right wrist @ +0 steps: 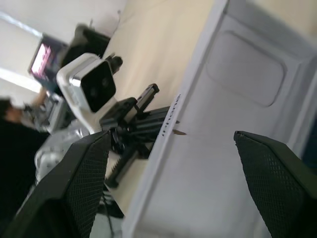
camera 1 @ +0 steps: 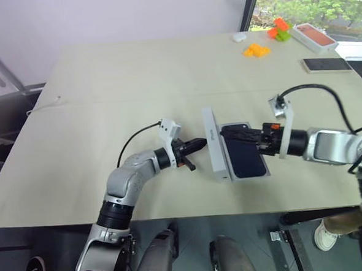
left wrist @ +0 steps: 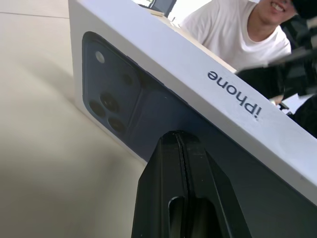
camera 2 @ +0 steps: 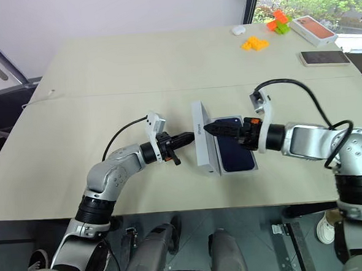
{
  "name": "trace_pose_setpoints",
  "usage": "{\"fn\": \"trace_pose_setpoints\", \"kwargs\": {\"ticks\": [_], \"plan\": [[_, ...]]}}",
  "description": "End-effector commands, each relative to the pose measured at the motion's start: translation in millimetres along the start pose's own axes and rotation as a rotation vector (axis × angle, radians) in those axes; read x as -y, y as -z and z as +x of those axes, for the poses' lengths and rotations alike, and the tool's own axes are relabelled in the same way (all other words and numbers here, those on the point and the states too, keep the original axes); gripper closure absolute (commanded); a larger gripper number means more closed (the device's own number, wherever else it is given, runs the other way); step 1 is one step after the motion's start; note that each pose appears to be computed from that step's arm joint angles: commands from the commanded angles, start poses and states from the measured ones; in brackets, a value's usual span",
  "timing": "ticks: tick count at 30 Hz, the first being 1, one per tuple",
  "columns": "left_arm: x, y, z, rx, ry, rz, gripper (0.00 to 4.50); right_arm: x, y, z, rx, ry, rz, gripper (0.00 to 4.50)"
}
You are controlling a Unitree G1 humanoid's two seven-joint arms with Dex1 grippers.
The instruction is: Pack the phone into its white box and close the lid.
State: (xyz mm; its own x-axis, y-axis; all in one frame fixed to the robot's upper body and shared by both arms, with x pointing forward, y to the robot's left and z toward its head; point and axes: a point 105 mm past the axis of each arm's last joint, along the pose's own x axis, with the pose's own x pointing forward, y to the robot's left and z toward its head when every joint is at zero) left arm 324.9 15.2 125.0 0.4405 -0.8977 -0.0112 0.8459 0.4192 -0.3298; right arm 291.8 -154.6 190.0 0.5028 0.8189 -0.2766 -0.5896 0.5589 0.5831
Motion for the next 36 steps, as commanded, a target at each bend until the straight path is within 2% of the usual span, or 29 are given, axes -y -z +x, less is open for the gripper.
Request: {"fn": "trace_pose_setpoints", "kwargs": {"ticks": [1,5,9,14,18,27,31,34,36], "plan": [[7.1,-5.8,3.5,0.022,0.03,0.029,4.5,7.6,-13.5,-13.4,-0.023,0.025,-0.204,0.36],[11.4,-5.0,7.5,0.023,0.047,0.026,4.5,32.9,-28.0,-32.2,-0.088,0.112,-0.469,0.36],[15.8,-3.2,12.1,0.021,0.059,0.01,4.5,48.9,-35.4,-48.4,-0.202,0.166,-0.813,0.36],[22.8,6.0,21.5,-0.008,0.084,0.018,4.5,40.2,-46.9,-60.0,-0.206,0.094,-0.818,0.36],[27.4,12.6,37.2,-0.012,0.11,0.01,4.5,43.2,-33.7,-56.7,-0.251,0.054,-0.902,0.36],[34.6,19.5,62.1,-0.021,0.159,0.007,4.5,46.7,-33.6,-50.1,-0.253,0.07,-0.963,0.36],[36.2,18.1,66.3,-0.012,0.164,0.005,4.5,65.0,-39.7,-66.6,-0.33,0.171,-1.018,0.36],[34.6,19.8,65.9,-0.012,0.16,0.002,4.5,58.9,-51.6,-74.6,-0.284,0.151,-0.965,0.36],[32.0,21.2,65.1,-0.014,0.151,0.001,4.5,55.4,-49.6,-70.9,-0.283,0.121,-0.967,0.36]]}}
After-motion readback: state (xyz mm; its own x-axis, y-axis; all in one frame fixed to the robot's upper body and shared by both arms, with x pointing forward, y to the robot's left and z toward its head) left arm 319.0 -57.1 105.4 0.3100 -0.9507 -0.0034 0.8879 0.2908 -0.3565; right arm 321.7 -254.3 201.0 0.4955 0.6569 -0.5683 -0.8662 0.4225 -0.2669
